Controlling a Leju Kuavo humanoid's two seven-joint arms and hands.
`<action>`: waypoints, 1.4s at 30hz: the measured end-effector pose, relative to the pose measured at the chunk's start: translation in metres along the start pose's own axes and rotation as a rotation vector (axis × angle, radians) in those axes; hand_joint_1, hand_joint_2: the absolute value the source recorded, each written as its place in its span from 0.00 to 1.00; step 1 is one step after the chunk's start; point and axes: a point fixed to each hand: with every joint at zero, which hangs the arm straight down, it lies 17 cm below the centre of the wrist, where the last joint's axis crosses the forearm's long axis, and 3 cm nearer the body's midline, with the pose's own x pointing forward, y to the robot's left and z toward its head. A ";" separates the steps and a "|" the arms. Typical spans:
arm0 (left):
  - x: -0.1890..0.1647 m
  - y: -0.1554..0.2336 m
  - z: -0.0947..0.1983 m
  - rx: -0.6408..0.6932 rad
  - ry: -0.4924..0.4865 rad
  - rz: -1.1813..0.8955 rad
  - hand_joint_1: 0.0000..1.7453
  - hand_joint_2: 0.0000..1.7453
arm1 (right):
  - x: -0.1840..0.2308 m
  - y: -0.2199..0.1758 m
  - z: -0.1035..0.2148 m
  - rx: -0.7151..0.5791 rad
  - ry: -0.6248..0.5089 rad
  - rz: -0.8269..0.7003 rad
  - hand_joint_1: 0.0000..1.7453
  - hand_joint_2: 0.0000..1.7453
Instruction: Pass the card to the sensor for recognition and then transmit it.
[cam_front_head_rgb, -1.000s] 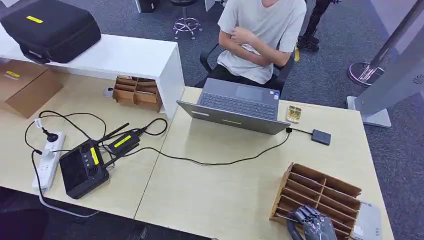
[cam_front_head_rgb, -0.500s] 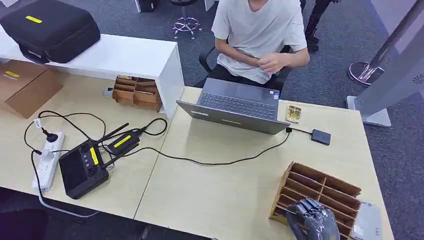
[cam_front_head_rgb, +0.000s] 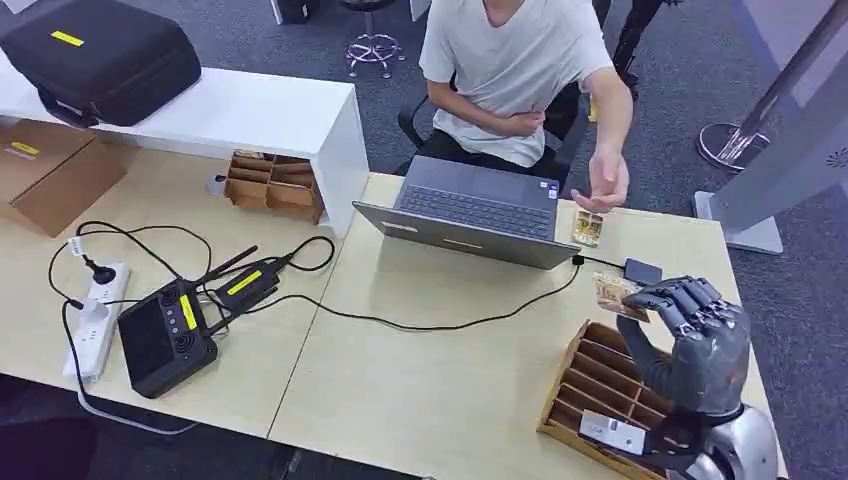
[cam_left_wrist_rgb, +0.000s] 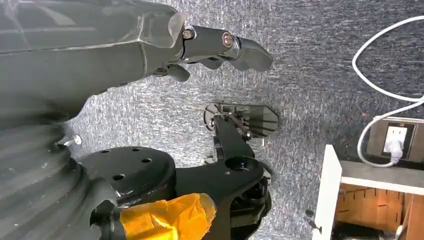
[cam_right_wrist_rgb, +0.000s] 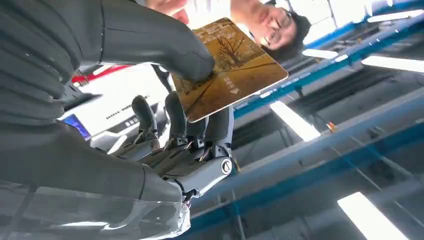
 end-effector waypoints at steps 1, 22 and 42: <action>0.000 0.000 0.000 0.000 0.000 0.000 0.00 1.00 | 0.001 -0.002 -0.002 -0.005 -0.006 0.001 0.71 1.00; 0.002 -0.001 0.000 -0.002 -0.003 0.000 0.00 1.00 | 0.008 -0.003 -0.008 -0.005 -0.040 -0.001 0.71 1.00; 0.025 -0.033 -0.003 -0.096 0.039 -0.226 0.00 1.00 | -0.067 0.043 -0.174 0.072 -0.022 0.417 0.71 1.00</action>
